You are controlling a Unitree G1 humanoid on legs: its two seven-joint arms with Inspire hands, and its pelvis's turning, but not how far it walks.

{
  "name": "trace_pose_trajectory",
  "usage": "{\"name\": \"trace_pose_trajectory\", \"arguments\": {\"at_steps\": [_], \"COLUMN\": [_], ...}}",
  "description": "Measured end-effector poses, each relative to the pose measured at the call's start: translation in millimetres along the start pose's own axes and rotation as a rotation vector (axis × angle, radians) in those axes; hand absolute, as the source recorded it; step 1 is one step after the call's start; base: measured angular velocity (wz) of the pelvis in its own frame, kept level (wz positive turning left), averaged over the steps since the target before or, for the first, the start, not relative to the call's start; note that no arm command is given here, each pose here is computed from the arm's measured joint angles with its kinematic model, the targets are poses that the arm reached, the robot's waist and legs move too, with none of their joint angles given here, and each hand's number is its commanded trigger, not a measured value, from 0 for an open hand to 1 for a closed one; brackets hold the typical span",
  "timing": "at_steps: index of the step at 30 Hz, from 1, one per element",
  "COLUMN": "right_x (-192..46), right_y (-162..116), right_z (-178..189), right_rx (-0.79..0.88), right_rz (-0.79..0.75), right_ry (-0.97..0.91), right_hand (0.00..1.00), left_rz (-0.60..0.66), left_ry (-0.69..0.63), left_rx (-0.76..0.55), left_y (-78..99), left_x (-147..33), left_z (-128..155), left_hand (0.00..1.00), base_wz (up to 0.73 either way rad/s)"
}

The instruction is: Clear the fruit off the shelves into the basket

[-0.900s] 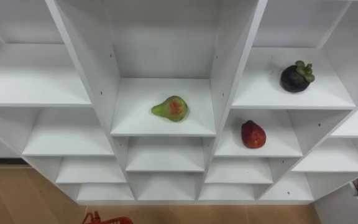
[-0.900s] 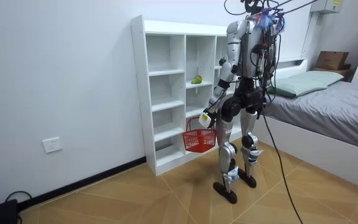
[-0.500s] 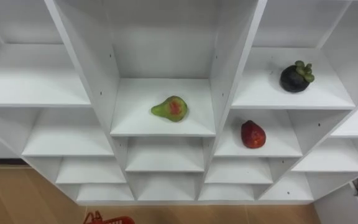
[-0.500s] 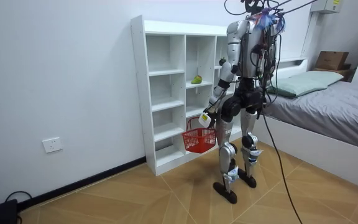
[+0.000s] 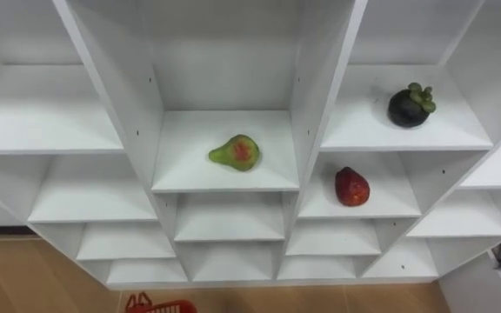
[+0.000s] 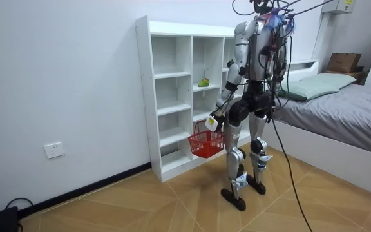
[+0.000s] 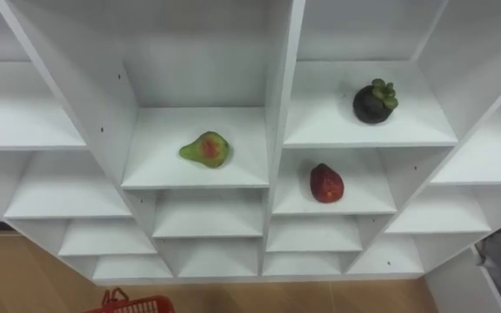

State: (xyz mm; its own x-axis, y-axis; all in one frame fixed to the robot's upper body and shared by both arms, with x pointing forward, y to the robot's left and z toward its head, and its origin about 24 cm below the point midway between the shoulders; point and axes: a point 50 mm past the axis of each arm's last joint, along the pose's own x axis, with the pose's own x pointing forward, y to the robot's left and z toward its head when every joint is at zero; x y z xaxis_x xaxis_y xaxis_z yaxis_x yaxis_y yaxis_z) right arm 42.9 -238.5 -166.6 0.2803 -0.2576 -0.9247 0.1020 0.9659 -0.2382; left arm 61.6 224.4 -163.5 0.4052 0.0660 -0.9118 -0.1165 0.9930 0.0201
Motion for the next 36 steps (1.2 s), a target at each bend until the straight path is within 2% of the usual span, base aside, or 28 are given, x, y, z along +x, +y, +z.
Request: {"name": "trace_pose_trajectory", "arguments": {"at_steps": [10, 19, 25, 30, 36], "right_x": [-1, -15, -42, -77, -107], "right_y": [-3, -6, -2, 1, 2], "right_z": [7, 51, 98, 144, 172], "right_rx": [-0.015, -0.052, -0.174, -0.14, -0.101], "right_rz": [-0.08, -0.19, -0.253, -0.314, -0.331], "right_ry": [-0.063, -0.341, -0.652, -0.941, -1.14], "right_hand": [0.0, 0.0, 0.0, 0.0, 0.0], "left_rz": [0.032, 0.027, 0.024, 0.008, -0.016], "left_ry": [0.004, -0.012, -0.058, -0.065, -0.062], "left_rx": [-0.011, 0.016, 0.042, 0.083, 0.104], "left_y": [1.6, -0.8, -3.8, -5.5, -7.6], "left_x": [-0.4, 0.3, 0.9, 1.1, 1.2], "left_z": [-2, 2, 10, 12, 12], "left_hand": [1.0, 1.0, 1.0, 1.0, 1.0], "base_wz": [-0.05, -0.01, 0.0, 0.0, 0.0]}}
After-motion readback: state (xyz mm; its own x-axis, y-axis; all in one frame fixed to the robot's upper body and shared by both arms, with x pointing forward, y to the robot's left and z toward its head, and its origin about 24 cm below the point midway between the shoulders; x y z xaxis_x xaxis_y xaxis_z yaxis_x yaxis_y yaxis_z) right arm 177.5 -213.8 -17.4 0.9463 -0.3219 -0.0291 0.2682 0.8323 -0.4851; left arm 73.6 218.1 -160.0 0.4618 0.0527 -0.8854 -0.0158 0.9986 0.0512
